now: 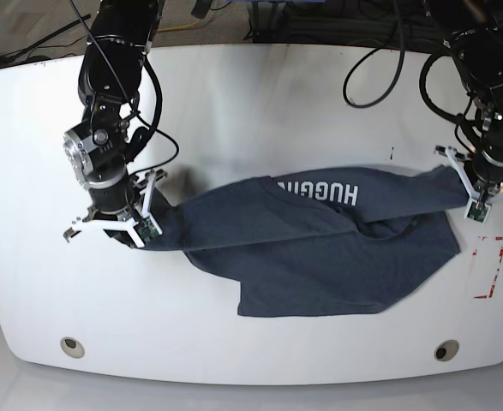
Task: Fold the T-shirt properly
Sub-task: 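Lay the shirt flat, pulling the shoulders apart with both grippers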
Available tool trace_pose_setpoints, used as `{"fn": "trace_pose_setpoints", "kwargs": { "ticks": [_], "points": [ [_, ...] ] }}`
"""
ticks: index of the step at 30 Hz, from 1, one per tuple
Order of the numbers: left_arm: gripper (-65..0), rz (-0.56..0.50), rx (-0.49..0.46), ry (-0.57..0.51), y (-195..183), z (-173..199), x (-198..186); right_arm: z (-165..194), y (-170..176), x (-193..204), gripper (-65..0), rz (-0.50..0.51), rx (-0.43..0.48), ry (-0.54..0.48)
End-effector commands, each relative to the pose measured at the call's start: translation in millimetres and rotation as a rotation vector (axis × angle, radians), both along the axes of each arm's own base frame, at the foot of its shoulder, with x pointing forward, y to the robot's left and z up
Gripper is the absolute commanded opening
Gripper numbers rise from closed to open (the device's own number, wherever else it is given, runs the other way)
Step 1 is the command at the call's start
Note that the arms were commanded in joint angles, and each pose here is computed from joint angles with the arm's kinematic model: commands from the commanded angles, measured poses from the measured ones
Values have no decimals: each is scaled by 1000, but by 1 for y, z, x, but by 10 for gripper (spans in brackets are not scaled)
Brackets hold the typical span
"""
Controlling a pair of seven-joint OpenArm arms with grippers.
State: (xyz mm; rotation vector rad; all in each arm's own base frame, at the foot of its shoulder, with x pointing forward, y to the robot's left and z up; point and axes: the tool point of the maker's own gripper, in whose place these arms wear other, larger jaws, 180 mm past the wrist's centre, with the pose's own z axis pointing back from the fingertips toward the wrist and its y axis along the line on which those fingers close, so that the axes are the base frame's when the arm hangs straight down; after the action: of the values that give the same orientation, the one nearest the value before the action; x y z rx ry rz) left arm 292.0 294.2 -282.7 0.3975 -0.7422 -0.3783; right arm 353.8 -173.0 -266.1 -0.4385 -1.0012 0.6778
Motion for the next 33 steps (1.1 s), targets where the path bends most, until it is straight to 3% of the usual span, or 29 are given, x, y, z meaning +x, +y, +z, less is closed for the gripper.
{"fn": "trace_pose_setpoints", "kwargs": {
  "ticks": [1,11,24,27,29,33],
  "points": [
    [-650,-24,5,-31,-1,2,-3,5,-3,-4,-650,-14,32,-28],
    [-650,5,-2,77,14,-35,-61,-41,-42,-52,-650,-138,67,104],
    [-649,-41,-73,84,9,-65,-86,-86,-73,-81,-650,-234,143,225],
    [-644,-37,-71,89,10,-65,-88,-91,-72,-86,-588,-211,133,254],
    [-628,-31,-67,87,12,-64,-89,-92,-70,-86,-514,-212,138,256],
    [-428,-31,-67,87,12,-64,-89,-86,-63,-85,-342,-206,148,238]
  ]
}}
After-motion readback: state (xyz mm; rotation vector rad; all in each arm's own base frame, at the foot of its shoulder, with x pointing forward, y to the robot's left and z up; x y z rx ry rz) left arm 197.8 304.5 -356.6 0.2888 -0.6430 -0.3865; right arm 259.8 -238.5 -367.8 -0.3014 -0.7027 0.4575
